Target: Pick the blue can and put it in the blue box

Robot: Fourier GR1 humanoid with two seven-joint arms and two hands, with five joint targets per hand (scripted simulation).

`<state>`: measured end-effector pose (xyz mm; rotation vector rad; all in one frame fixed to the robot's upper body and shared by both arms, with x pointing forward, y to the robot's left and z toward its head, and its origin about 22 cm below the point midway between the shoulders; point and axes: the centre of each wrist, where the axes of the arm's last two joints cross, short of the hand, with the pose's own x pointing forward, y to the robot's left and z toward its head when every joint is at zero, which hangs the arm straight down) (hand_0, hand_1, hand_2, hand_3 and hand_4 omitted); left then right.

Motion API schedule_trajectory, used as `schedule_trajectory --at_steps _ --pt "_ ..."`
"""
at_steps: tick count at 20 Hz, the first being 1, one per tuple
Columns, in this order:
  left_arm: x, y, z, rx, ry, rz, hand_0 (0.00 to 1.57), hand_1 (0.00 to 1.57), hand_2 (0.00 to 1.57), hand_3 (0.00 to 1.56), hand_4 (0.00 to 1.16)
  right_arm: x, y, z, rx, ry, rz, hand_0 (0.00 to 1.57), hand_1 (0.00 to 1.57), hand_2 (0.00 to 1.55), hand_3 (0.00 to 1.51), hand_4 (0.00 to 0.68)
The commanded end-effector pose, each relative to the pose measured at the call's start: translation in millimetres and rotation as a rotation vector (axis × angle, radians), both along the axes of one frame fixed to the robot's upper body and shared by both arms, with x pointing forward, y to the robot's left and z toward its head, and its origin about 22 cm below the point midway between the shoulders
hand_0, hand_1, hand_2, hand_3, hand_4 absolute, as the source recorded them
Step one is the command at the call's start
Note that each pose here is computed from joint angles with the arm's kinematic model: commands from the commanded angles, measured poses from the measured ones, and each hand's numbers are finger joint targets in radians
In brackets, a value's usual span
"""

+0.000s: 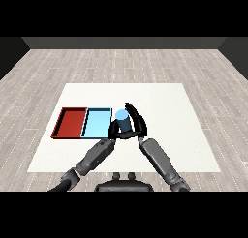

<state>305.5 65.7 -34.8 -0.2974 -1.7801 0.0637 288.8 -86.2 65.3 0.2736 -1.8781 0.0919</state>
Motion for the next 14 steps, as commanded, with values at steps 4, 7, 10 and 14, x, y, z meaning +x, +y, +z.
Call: schedule_trajectory --at_steps 4,7,10,14 --pt "0.2 12.3 -0.6 0.035 -0.006 0.030 1.57 1.57 1.57 1.54 1.15 -13.5 -38.0 22.7 0.084 -0.053 -0.047 0.00 0.00 0.00 0.00 0.000" --pt "5.0 19.7 -10.1 0.076 -0.032 0.081 1.57 1.57 1.57 1.54 1.15 -2.8 -55.0 15.2 0.210 -0.074 -0.096 0.00 0.00 0.00 0.00 0.000" --pt "22.4 52.1 7.4 0.127 -0.040 0.113 1.57 1.57 1.57 1.53 1.15 -9.4 -86.4 2.6 0.264 -0.092 -0.187 0.00 0.00 0.00 0.00 0.000" --pt "42.4 95.6 17.8 0.252 -0.039 0.197 1.57 1.57 1.57 1.52 1.14 -22.2 -110.4 -10.5 0.279 -0.072 -0.227 0.00 0.00 0.00 0.00 0.000"
